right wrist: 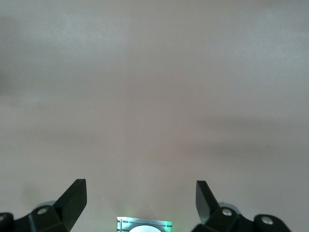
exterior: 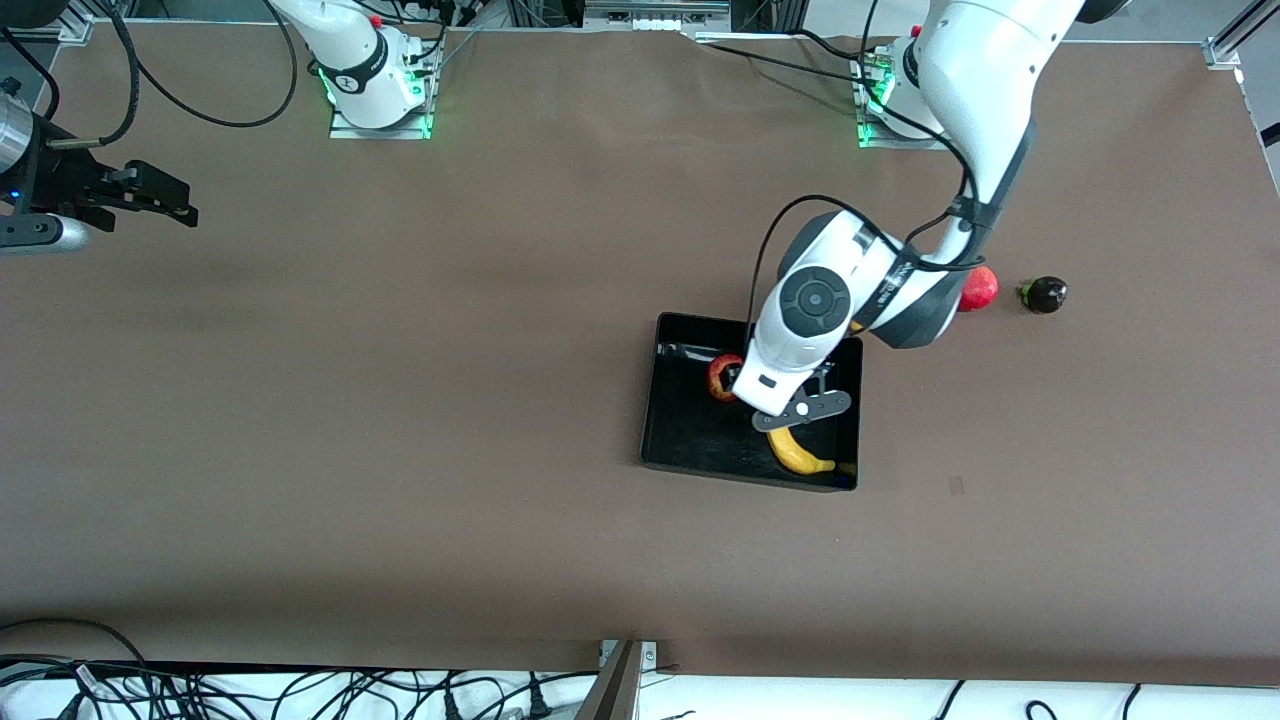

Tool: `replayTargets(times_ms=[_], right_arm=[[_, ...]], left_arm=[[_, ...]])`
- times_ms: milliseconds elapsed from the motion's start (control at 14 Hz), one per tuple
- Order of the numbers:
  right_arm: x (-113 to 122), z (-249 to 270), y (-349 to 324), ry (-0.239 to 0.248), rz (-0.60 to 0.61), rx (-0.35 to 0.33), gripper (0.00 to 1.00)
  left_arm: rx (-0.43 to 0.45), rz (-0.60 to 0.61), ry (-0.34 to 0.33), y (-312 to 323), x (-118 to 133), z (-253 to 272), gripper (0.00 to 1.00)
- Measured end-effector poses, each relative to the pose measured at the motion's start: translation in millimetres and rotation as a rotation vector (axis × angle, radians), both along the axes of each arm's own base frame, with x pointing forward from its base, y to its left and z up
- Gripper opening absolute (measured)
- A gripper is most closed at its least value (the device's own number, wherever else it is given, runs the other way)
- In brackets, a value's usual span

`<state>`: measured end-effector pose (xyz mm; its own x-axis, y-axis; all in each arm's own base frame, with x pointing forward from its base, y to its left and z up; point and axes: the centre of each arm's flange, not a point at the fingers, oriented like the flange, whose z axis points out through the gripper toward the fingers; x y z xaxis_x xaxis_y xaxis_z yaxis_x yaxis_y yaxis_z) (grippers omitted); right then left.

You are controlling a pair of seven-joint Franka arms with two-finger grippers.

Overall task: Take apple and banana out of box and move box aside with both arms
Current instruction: 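Lower the left gripper and close it around the yellow-red apple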

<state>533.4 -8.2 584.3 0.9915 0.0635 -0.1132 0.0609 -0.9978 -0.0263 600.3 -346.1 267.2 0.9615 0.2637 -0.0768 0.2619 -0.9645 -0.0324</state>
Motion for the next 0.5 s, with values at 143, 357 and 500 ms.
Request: replayTargets(times_ms=[143, 357, 500], right_arm=[[0.0, 0.0, -0.1, 0.0, 0.0, 0.0, 1.0], [-0.1, -0.1, -0.1, 0.001, 0.009, 0.001, 1.0], [-0.1, -0.1, -0.2, 0.001, 0.01, 0.001, 1.0]], left_arm=[[-0.015, -0.006, -0.01, -8.0, -1.2, -7.5, 1.0], [-0.042, -0.008, -0.034, -15.8, -0.2, -19.5, 1.0], [-0.045, -0.003, -0.029, -20.7, -3.0, -27.8, 1.0]])
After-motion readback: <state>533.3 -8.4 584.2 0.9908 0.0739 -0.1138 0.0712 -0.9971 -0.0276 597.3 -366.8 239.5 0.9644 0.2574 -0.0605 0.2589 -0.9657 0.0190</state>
